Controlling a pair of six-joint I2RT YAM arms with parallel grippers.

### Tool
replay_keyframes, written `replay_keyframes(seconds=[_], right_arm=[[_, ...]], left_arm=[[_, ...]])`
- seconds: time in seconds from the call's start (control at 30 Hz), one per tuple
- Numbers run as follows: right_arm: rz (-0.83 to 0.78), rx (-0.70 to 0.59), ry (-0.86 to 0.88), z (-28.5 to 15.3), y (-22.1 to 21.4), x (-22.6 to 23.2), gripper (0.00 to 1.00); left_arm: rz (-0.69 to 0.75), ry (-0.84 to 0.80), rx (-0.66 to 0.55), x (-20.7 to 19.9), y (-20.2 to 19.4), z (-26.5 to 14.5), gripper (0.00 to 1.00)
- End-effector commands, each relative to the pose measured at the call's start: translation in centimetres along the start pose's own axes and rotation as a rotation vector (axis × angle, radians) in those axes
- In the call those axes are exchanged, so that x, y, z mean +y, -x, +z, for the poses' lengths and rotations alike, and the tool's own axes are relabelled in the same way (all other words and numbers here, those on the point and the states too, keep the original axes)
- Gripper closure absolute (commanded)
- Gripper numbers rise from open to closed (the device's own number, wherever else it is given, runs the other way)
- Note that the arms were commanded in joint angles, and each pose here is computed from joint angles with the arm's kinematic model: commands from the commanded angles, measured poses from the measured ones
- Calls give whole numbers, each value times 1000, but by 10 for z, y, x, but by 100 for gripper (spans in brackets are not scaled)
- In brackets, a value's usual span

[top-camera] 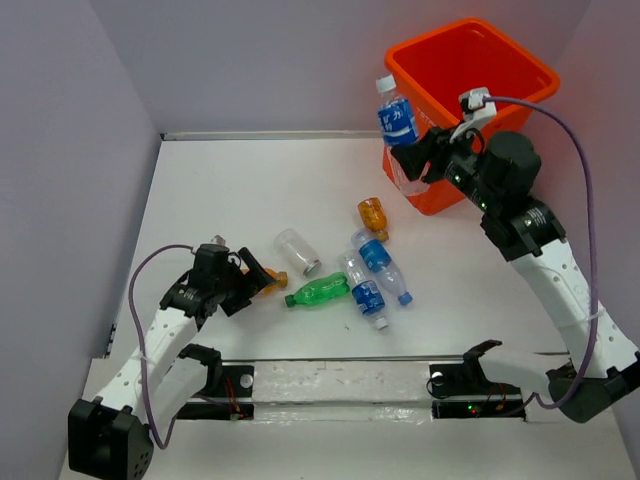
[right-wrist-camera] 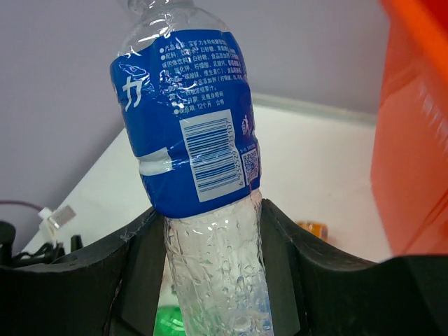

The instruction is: Put the plastic bottles in the bin

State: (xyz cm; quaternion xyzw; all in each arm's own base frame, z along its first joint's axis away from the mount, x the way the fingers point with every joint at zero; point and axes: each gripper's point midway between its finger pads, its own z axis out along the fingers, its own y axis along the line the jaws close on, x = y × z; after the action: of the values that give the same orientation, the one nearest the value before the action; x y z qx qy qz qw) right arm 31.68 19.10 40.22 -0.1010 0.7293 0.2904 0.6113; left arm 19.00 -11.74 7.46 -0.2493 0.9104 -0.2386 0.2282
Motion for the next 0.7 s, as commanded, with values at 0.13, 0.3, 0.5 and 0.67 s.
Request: replay_keyframes(seconds=[0.13,0.3,0.5,0.67], right_arm=[[-341,-429,-376,18,189,-43,58],[-343,-494,-557,23,235,-119,57],[-250,-461,-604,46,225,-191,27],[-205,-404,-540,56,210,-193,0]], left_arm=[[-157,-100,-143,-18,26,8,1],[-183,-84,-182,-13,32,15,1],[-205,-33,-217,2,34,23,1],[-223,-23,-244,7,37,28,1]])
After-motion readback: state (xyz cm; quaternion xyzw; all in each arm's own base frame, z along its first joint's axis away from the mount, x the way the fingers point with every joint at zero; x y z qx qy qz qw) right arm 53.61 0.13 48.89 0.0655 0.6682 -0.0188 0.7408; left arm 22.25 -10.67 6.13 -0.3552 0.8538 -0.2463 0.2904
